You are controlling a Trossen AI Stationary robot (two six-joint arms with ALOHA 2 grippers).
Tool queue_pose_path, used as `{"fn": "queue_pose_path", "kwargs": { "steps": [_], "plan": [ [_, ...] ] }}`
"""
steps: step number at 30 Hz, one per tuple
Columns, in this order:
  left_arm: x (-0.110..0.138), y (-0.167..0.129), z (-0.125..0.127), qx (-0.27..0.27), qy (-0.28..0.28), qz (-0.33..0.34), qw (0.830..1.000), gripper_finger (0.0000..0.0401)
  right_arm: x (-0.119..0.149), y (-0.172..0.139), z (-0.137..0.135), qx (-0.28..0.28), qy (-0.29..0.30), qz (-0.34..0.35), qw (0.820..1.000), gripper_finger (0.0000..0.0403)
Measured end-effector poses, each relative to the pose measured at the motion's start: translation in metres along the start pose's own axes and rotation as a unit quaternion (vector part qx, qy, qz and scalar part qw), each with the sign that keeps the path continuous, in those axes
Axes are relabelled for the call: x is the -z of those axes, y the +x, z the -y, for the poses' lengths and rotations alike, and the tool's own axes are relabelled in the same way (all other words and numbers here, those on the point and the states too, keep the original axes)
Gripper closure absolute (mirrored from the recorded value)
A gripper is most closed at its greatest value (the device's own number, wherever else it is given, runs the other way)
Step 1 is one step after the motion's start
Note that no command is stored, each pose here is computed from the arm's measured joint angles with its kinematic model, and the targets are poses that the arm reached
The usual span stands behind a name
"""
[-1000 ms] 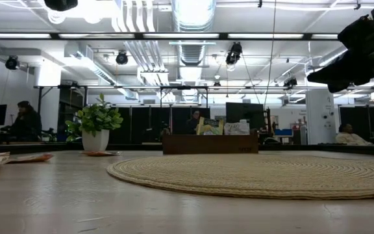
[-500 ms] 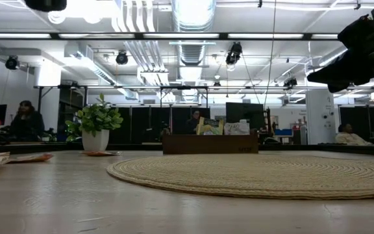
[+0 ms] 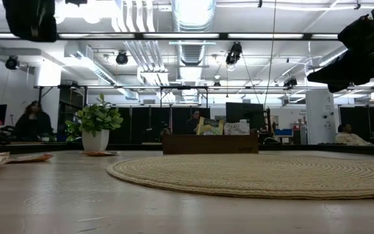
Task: Pick & Place Tea
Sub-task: Put the orange tea bag into the left section of the wooden organizer
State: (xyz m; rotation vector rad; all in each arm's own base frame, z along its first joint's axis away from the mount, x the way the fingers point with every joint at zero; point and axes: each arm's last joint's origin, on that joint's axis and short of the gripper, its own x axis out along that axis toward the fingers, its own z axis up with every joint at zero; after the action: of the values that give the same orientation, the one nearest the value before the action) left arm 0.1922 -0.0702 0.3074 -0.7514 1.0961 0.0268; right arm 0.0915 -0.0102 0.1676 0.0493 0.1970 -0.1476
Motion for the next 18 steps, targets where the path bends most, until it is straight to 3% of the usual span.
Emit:
{"fn": "queue_pose_path", "kwargs": {
  "steps": [4,9,18],
  "plan": [
    [-0.001,0.011,0.0,0.018,0.009,-0.009,1.0,0.0314,0.0,0.0,0.0,0.0,0.0,0.0,1.0,0.0394],
    [0.003,0.024,-0.01,-0.016,0.041,-0.015,0.999,0.0246,0.0,0.0,0.0,0.0,0.0,0.0,1.0,0.0394],
    [0.02,0.063,-0.042,-0.075,0.041,-0.083,0.993,0.0227,0.0,0.0,0.0,0.0,0.0,0.0,1.0,0.0394]
  ]
}}
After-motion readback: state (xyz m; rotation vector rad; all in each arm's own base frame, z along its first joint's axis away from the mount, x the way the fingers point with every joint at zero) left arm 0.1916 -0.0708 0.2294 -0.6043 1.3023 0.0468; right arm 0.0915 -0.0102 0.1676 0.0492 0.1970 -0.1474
